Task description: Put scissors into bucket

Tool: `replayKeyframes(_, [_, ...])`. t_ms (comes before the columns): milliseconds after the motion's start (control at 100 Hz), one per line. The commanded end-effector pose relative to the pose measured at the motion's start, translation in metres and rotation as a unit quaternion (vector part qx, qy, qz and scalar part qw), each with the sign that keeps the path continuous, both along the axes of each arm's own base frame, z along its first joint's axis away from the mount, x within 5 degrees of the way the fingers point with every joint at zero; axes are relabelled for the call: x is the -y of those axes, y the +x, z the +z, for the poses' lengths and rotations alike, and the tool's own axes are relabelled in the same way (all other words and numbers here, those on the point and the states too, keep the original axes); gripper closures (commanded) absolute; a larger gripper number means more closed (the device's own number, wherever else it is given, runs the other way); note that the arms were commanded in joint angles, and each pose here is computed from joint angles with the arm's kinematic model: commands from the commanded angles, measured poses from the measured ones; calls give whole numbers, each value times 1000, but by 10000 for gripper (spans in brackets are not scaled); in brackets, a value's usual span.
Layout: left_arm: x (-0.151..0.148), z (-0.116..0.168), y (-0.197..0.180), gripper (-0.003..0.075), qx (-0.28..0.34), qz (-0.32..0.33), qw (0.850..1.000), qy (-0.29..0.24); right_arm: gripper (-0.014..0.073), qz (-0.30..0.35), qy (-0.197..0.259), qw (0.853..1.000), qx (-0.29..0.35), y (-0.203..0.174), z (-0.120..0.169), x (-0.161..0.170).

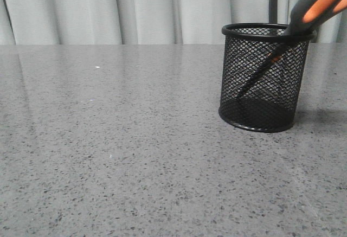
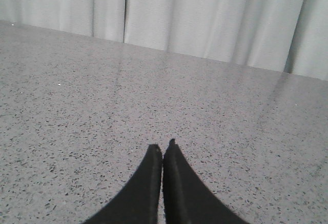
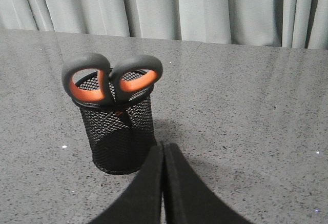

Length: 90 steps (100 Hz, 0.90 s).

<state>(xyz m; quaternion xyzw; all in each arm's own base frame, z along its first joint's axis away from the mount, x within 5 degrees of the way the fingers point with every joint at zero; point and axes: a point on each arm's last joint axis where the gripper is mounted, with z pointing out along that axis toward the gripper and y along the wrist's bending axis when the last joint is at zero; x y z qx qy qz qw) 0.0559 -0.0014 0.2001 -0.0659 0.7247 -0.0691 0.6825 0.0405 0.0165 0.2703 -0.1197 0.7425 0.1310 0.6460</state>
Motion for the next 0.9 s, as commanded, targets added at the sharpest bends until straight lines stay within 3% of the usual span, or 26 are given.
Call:
replayKeyframes(0, [-1, -2, -1, 741, 32, 5, 999, -10, 649, -13, -14, 998, 57, 2, 12, 2])
replayKeyframes(160, [-1, -2, -1, 741, 32, 5, 999, -10, 649, -73, 0, 994, 82, 12, -7, 5])
replayKeyframes(370, [-1, -2, -1, 741, 32, 5, 999, -10, 649, -160, 18, 985, 69, 20, -51, 14])
replayKeyframes(510, [-1, -2, -1, 741, 32, 5, 999, -10, 649, -163, 15, 984, 66, 14, -73, 15])
replayKeyframes(890, [-1, -2, -1, 741, 32, 5, 999, -10, 649, -163, -21, 984, 67, 15, -74, 15])
